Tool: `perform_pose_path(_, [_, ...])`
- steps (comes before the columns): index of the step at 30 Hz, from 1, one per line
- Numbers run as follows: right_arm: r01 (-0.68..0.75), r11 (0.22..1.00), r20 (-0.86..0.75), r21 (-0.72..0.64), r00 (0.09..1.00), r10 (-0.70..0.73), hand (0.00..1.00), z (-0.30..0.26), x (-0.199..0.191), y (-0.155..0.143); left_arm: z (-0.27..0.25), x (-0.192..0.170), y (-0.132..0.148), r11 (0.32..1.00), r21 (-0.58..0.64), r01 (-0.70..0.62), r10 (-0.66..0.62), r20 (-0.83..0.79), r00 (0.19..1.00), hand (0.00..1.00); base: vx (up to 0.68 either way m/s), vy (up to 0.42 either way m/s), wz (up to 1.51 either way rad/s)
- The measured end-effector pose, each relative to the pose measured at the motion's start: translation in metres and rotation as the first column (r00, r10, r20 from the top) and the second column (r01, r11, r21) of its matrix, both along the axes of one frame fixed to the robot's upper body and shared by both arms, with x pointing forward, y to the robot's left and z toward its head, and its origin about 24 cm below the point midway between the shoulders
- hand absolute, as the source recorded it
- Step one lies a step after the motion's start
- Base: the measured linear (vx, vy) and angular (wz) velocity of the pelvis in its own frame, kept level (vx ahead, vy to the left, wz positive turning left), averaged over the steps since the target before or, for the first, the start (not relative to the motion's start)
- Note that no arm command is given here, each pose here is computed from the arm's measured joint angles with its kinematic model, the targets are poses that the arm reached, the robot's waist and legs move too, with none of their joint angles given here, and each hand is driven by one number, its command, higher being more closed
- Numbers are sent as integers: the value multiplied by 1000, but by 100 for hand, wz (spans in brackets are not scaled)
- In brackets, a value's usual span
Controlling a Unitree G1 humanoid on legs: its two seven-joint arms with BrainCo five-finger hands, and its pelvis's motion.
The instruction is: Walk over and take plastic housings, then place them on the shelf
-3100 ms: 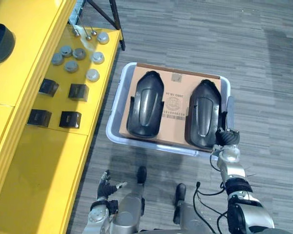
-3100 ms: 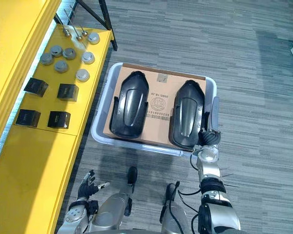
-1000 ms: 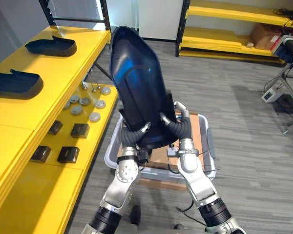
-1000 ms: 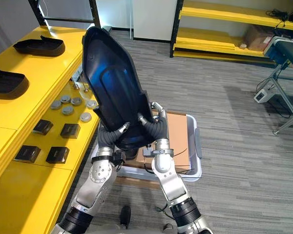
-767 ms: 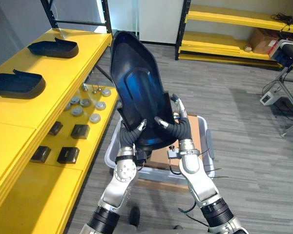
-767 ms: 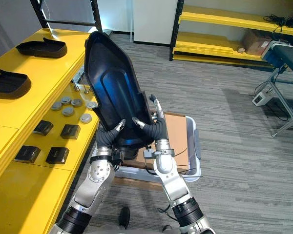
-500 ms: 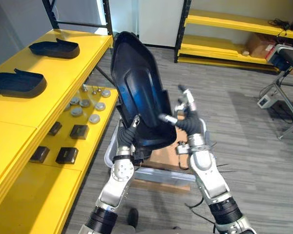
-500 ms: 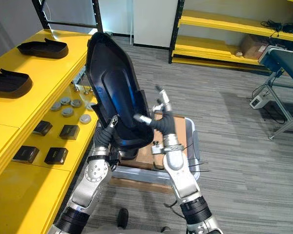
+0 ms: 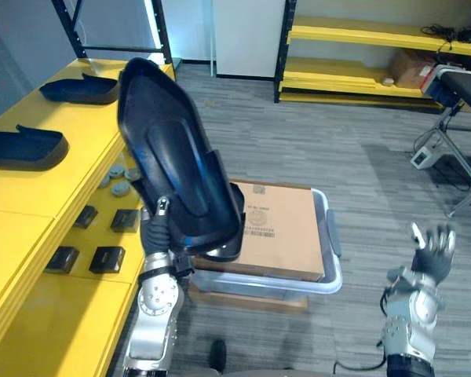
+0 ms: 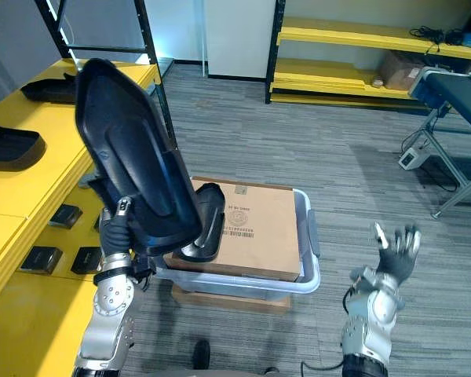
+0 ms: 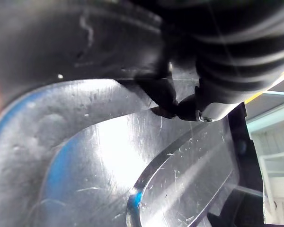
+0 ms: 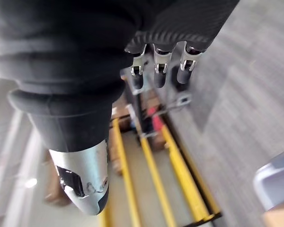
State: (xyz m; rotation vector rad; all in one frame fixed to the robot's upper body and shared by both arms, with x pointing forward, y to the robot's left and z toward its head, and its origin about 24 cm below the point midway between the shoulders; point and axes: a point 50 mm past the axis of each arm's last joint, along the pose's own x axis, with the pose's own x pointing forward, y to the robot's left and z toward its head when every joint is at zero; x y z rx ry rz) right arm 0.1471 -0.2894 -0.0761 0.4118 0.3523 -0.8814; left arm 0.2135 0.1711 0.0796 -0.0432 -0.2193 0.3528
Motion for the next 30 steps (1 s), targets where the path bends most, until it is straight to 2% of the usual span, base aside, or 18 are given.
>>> perform_pose_path(1, [-26,998,-111,56,993,32,0,-21,-20,7,3,0,-1,1000,4,18,-18,14,1000,100,8,-30,27])
perform_pose_path(4, [-71,991,-251,116,963,99,0,-44,-43,18,5,-1,-2,1000,7,31,-31,29,999,100,9,-12,16])
perform_pose_path(6, [-114,977,-389,178,904,177,0,-64,-66,34,7,-6,-4,999,9,49,-50,38,998,100,16,-11,21])
perform_pose_path(9, [-195,950,-481,244,826,293,0,-78,-84,59,7,-9,-10,997,5,83,-83,42,996,100,6,-16,47])
perform_pose_path(14, [-346,891,-482,295,751,451,0,-82,-76,89,3,-20,-12,996,-31,83,-82,20,996,100,-14,-41,73])
perform_pose_path(20, [-524,831,-390,187,737,552,0,-65,-27,98,4,-26,-17,989,-117,87,-83,35,996,100,-20,-43,144])
perform_pose_path(28, [-587,797,-335,142,729,597,0,-55,-1,108,-1,-23,-28,980,-148,135,-132,31,991,100,99,55,88])
perform_pose_path(30, [-592,789,-343,163,716,608,0,-57,-2,115,-11,-11,-39,968,-159,193,-196,-1,981,100,242,193,29])
